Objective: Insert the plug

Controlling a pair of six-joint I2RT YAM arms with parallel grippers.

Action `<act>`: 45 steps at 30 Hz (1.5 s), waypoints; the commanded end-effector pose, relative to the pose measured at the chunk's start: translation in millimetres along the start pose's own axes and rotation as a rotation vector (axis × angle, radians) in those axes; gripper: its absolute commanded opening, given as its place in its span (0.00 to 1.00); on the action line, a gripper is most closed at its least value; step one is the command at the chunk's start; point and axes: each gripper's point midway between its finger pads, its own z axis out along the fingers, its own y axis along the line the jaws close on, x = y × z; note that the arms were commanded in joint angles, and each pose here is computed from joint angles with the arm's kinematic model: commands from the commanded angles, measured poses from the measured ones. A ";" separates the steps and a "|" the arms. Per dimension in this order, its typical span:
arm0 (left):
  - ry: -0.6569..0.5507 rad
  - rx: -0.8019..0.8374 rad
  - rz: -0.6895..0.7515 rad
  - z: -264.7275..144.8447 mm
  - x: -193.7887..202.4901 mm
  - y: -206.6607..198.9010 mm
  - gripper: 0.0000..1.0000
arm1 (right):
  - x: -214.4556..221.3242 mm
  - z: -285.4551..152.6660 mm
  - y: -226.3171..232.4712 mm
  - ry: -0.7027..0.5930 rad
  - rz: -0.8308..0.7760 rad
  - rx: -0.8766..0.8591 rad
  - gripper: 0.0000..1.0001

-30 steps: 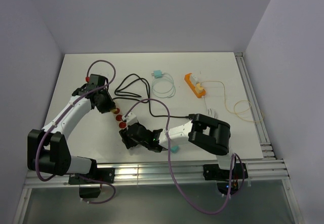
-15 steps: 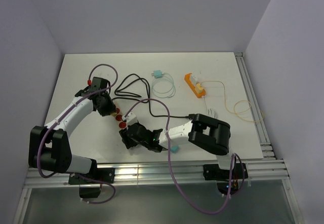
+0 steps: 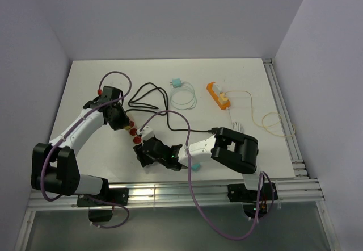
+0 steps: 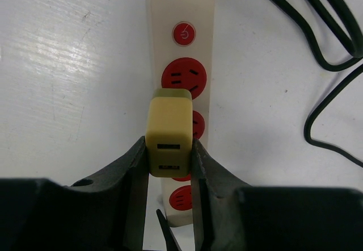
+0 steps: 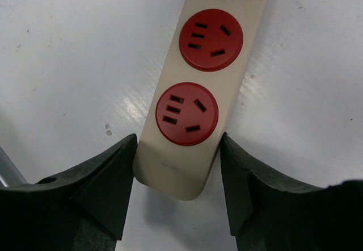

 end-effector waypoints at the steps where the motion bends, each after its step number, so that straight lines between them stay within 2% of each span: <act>1: -0.072 0.063 -0.016 -21.0 -21.3 -19.0 0.00 | 64.3 -4.9 -32.5 0.212 -0.082 0.077 0.00; 37: -0.023 -0.003 0.000 11.4 -6.0 -3.9 0.00 | 64.9 -4.7 -31.0 0.217 -0.079 0.071 0.00; 45: 0.004 -0.105 0.007 18.2 -3.9 11.3 0.00 | 64.5 -4.7 -31.0 0.220 -0.078 0.070 0.00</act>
